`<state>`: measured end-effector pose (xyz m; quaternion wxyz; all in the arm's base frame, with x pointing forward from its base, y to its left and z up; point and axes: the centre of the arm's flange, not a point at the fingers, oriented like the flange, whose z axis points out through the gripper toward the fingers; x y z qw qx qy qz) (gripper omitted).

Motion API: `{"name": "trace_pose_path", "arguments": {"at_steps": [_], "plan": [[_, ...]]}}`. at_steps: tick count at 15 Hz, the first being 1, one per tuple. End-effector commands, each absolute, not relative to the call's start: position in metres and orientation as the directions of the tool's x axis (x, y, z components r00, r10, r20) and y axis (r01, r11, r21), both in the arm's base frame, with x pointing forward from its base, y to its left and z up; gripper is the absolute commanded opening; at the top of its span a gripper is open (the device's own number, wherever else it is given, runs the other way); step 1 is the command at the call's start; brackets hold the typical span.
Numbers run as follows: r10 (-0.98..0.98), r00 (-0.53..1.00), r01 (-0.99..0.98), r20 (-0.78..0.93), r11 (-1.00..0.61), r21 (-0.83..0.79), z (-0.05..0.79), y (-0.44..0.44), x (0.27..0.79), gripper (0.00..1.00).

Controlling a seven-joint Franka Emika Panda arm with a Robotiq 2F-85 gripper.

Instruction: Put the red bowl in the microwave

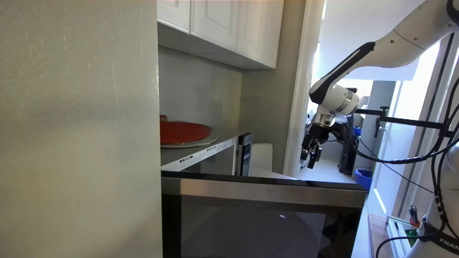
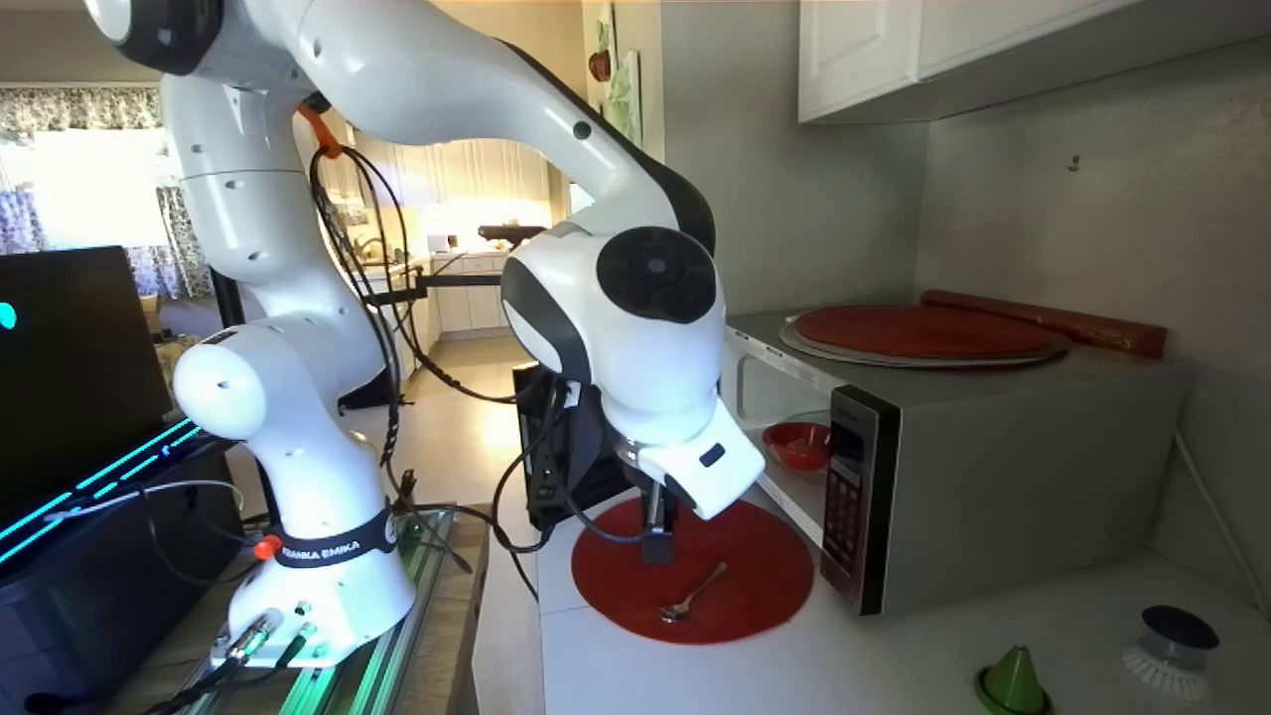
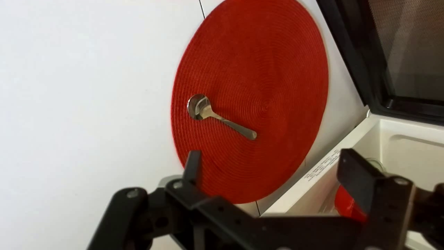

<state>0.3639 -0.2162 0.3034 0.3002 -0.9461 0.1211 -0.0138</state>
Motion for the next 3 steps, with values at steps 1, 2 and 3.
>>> {"name": "trace_pose_path", "arguments": {"at_steps": [1,2,3], "plan": [[-0.237,0.97,-0.221,-0.047,-0.79,-0.571,0.3034,-0.2162,0.3639,1.0],[-0.237,0.97,-0.221,-0.047,-0.79,-0.571,0.3034,-0.2162,0.3639,1.0],[-0.237,0.97,-0.221,-0.047,-0.79,-0.571,0.3034,-0.2162,0.3639,1.0]]}}
